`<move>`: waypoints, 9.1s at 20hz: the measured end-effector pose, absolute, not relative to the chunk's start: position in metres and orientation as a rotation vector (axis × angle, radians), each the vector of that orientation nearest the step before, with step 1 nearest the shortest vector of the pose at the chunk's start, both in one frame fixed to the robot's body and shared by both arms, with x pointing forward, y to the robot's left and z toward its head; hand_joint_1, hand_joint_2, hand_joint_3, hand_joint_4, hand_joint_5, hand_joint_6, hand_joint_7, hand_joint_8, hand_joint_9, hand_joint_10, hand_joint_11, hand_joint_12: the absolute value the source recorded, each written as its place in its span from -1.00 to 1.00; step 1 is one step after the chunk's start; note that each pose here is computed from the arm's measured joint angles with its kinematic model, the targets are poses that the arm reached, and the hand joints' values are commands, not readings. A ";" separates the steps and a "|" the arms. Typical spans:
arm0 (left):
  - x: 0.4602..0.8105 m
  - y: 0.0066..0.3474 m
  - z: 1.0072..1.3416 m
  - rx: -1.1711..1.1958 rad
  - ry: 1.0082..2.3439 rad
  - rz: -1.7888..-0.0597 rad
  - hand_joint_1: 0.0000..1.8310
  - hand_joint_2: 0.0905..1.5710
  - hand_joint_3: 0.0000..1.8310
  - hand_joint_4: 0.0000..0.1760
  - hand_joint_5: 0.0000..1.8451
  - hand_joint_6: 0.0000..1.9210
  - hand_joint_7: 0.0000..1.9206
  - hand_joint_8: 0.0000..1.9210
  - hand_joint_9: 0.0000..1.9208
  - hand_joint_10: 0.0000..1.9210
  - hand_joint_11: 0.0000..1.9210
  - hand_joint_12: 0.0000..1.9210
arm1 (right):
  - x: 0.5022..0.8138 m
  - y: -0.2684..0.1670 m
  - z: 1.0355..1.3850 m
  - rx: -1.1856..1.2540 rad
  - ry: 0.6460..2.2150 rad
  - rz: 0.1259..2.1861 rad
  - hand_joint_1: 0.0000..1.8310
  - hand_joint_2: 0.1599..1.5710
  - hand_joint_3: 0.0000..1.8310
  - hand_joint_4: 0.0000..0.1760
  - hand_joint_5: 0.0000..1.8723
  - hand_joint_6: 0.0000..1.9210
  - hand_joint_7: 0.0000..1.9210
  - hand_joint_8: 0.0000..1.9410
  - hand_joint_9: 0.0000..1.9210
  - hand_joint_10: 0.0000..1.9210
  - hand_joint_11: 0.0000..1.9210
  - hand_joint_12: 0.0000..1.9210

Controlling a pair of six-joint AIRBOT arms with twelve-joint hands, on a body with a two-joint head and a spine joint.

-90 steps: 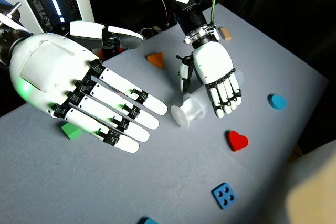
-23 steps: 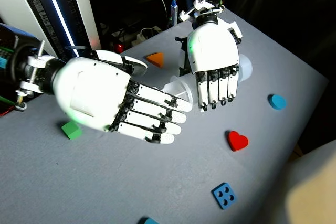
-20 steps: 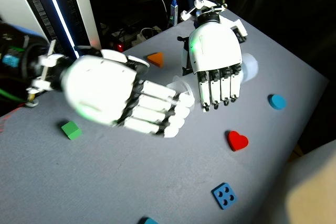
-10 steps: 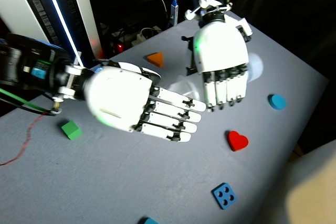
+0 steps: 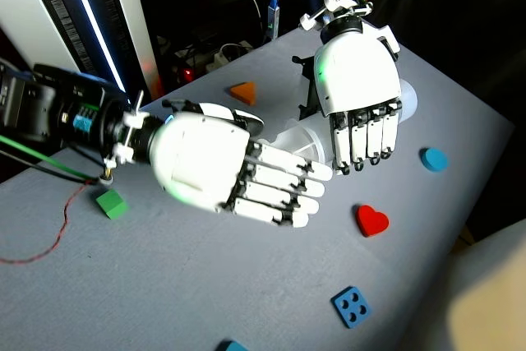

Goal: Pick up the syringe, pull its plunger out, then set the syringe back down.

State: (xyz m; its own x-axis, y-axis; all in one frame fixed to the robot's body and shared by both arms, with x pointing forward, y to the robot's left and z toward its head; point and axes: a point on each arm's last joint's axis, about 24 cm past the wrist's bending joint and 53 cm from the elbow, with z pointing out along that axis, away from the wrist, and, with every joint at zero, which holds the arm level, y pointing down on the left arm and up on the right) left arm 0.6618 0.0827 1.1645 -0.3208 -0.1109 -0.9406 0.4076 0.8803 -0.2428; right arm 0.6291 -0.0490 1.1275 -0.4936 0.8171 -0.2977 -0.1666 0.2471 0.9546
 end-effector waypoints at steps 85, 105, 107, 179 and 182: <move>0.662 0.078 1.177 0.182 1.823 -0.579 0.49 0.45 -1.00 -1.00 -0.07 0.13 -0.10 0.19 -0.16 0.44 -0.17 0.22 | 0.640 -0.150 1.185 0.414 1.466 1.307 0.51 0.30 -1.00 -1.00 0.01 -0.04 0.18 -0.31 0.02 0.25 -0.05 0.26; 0.665 0.084 1.181 0.187 1.810 -0.554 0.52 0.44 -1.00 -1.00 -0.14 0.18 -0.07 0.12 -0.12 0.40 -0.17 0.30 | 0.641 -0.169 1.193 0.411 1.459 1.246 0.51 0.32 -1.00 -1.00 -0.02 -0.01 0.16 -0.28 0.01 0.28 -0.08 0.30; 0.665 0.084 1.181 0.185 1.809 -0.552 0.60 0.43 -1.00 -1.00 -0.16 0.17 -0.10 0.14 -0.16 0.36 -0.14 0.50 | 0.641 -0.169 1.192 0.412 1.460 1.247 0.51 0.32 -1.00 -1.00 -0.01 -0.01 0.16 -0.28 0.01 0.28 -0.08 0.30; 0.647 0.048 1.048 0.310 2.095 -0.672 0.47 0.47 -1.00 -1.00 -0.05 0.18 -0.20 0.26 -0.19 0.46 -0.21 0.20 | 0.600 -0.147 1.186 0.243 1.776 0.897 -0.61 0.03 -0.99 -1.00 -0.97 -1.00 -1.00 -1.00 -1.00 -1.00 -1.00 -0.72; 0.645 0.047 1.043 0.296 2.109 -0.680 0.48 0.46 -1.00 -1.00 -0.05 0.17 -0.15 0.23 -0.21 0.46 -0.21 0.22 | 0.600 -0.147 1.186 0.242 1.775 0.897 -0.60 0.03 -0.99 -1.00 -0.97 -1.00 -1.00 -1.00 -1.00 -1.00 -1.00 -0.73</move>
State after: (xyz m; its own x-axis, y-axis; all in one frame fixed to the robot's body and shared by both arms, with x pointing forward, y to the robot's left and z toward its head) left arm 0.6453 0.0474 1.0427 -0.5888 -0.0375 -0.8074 0.4411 0.8221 -0.3599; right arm 0.5996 -0.1473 1.1859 -0.3988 0.5586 -0.7273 -0.2542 0.6947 0.6729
